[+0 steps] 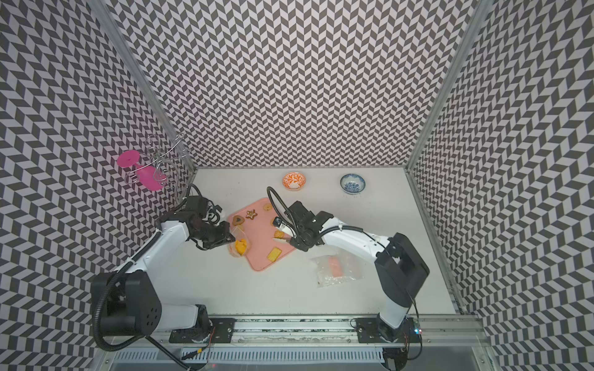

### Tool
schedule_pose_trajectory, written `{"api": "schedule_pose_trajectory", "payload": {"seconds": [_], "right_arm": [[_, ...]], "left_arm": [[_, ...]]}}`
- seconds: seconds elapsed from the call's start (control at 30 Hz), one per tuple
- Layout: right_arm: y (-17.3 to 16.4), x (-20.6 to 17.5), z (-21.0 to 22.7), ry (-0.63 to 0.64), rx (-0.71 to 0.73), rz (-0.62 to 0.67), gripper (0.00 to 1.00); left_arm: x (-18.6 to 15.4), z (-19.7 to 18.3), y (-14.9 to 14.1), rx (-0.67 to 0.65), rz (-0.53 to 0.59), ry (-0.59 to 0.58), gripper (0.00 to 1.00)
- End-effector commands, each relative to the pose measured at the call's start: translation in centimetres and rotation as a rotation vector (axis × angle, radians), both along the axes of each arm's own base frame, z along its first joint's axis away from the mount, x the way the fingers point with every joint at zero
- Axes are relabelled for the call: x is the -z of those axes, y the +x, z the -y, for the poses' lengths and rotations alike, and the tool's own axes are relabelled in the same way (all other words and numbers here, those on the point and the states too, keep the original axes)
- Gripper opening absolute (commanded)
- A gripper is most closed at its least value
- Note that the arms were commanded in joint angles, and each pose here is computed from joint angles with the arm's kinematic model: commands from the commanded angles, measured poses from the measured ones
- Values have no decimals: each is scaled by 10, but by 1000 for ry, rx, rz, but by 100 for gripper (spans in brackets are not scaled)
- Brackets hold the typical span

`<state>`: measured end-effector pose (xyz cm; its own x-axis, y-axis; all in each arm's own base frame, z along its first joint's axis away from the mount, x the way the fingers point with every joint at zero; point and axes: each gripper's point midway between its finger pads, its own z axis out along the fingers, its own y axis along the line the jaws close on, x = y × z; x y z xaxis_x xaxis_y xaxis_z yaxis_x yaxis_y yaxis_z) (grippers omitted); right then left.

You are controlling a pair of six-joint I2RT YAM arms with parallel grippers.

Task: Put the cookies into a resealable bag to prevent moisture
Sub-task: Pick up the cookie from the tray.

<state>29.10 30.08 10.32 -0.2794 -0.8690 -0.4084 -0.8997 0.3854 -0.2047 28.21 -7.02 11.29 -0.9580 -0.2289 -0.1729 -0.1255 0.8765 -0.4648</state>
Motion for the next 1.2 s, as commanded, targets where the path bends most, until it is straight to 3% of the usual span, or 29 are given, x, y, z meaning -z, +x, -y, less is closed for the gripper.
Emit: {"api": "schedule_pose_trajectory", "payload": {"seconds": [0.0,0.23,0.57,1.17], "right_arm": [[11,-7,-12,52,20,13,46],[16,-3,-3,9,57,26,46],[34,-47,-7,156,116,124,46],[21,-1,-18,101,55,-33,47]], "left_arm": [[-8,3,0,19,36,-10,0],[-6,4,-1,21,30,-10,0],[-3,4,-2,21,27,-11,0],[0,6,0,26,21,-16,0]]}}
